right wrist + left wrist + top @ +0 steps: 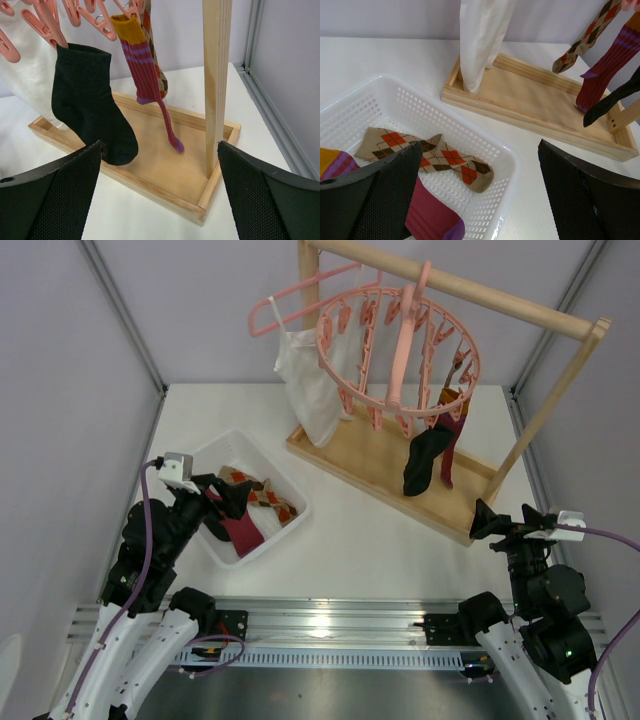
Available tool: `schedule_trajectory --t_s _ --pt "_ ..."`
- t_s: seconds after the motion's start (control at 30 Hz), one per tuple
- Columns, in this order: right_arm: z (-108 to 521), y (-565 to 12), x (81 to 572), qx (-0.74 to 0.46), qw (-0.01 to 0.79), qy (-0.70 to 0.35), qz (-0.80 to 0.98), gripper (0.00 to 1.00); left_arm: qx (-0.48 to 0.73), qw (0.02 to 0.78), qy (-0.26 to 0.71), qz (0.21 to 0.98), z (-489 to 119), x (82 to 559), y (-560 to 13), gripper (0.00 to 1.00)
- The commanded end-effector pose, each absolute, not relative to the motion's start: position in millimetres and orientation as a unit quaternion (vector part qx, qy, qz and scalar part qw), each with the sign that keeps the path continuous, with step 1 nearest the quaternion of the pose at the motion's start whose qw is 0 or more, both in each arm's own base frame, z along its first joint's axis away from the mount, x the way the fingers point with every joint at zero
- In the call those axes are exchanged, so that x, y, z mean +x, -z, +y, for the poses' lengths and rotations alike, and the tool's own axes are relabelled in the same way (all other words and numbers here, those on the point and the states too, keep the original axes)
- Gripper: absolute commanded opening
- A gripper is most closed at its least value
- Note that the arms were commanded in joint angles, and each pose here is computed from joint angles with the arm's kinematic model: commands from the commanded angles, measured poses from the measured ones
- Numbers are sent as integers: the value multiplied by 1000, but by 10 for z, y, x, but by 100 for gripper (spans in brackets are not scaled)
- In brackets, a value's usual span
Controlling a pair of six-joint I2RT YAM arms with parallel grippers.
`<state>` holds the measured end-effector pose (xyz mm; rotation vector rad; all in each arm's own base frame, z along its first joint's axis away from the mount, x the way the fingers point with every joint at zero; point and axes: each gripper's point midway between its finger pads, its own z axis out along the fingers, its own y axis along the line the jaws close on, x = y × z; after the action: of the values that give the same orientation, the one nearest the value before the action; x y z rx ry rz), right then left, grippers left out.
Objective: Clip the socks to the hanger
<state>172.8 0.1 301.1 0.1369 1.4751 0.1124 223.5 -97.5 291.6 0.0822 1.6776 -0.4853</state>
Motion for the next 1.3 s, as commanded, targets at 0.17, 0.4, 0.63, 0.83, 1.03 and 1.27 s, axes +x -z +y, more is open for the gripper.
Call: schedule_trajectory --t_s 0.17,0.4,0.63,0.83,1.03,1.27 --pt "-5 -3086 1706 60 747 -53 660 99 37 648 220 728 -988 2251 -2965 99" --pt "-2 -3084 1709 59 746 -53 661 99 37 649 221 727 -991 2251 -2962 100" --pt "-7 -3074 1703 59 745 -52 663 99 39 650 224 725 -997 2236 -2980 100" --pt "6 -3084 1706 58 746 -55 662 100 38 648 223 727 -1000 2254 -2963 100" --pt "18 -3090 1712 56 747 -57 660 99 39 647 228 727 -1011 2253 -2968 99" --pt "6 -3074 1708 57 745 -54 663 99 40 648 231 725 -1020 2243 -2979 99"
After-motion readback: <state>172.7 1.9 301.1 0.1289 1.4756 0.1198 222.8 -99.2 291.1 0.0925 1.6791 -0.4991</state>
